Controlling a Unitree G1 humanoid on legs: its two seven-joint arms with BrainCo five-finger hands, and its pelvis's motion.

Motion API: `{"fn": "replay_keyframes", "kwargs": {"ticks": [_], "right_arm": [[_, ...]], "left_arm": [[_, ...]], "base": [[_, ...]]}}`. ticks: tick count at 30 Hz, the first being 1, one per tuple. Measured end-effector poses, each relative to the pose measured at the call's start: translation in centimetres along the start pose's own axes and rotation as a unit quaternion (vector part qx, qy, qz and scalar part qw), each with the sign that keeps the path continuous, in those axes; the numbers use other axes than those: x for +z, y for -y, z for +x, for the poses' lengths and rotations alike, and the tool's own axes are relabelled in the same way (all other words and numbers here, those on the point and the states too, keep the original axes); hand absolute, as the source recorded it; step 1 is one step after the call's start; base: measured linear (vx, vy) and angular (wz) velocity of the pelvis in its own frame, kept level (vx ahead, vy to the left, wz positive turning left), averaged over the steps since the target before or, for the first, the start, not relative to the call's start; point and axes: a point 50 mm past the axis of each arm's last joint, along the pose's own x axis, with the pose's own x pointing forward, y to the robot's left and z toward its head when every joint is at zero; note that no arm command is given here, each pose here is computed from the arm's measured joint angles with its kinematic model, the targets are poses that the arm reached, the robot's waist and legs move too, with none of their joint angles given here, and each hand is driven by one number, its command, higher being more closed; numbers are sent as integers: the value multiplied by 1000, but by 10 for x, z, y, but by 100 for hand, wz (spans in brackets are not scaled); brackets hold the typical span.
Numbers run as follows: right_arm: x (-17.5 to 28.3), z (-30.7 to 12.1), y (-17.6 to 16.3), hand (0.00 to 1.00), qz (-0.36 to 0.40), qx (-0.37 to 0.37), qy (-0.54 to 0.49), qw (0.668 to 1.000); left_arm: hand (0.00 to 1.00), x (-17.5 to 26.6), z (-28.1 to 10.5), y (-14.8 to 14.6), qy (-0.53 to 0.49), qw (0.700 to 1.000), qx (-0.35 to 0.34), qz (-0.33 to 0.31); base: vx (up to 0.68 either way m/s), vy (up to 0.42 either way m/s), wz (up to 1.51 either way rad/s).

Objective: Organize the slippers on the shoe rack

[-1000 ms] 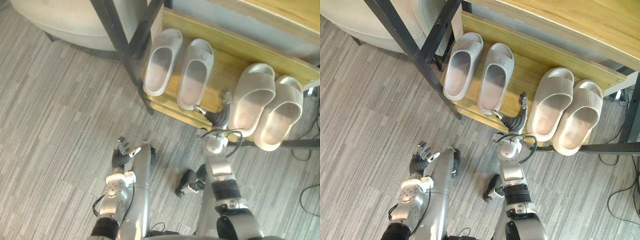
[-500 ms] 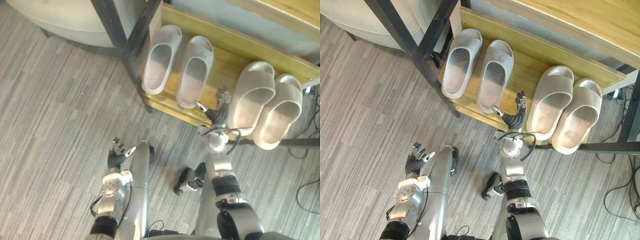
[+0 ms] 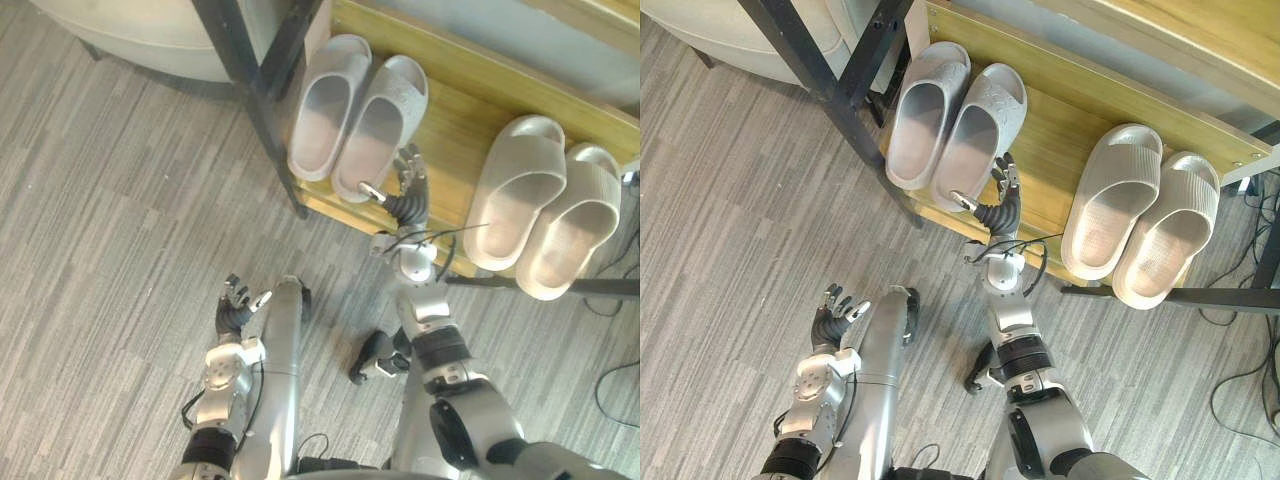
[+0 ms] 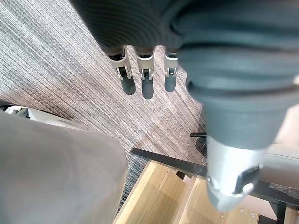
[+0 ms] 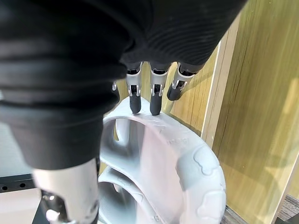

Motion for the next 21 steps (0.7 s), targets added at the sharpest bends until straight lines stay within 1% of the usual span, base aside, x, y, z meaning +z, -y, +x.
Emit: {"fn": "replay_keyframes", "kwargs": {"ticks": [11,15,18,21], "right_arm": [[2,5,-1,0,-2,-15,-5,1000],[3,6,3,0,-35,-23,0,999],[5,-1,7,0,-59,-31,5,998],[5,-18,16,0,-57,-51,9,997]], "left_arm": [[0,-2,1,2,-6,1000,1,-4],[0,-3,1,4,-10,1000,5,-10],[0,-5,0,7,-14,1000,10,-20],[0,-5,0,8,-15,1000,9,-22]], "base": [[0,0,0],[0,0,0],[0,0,0],[0,0,0]]}}
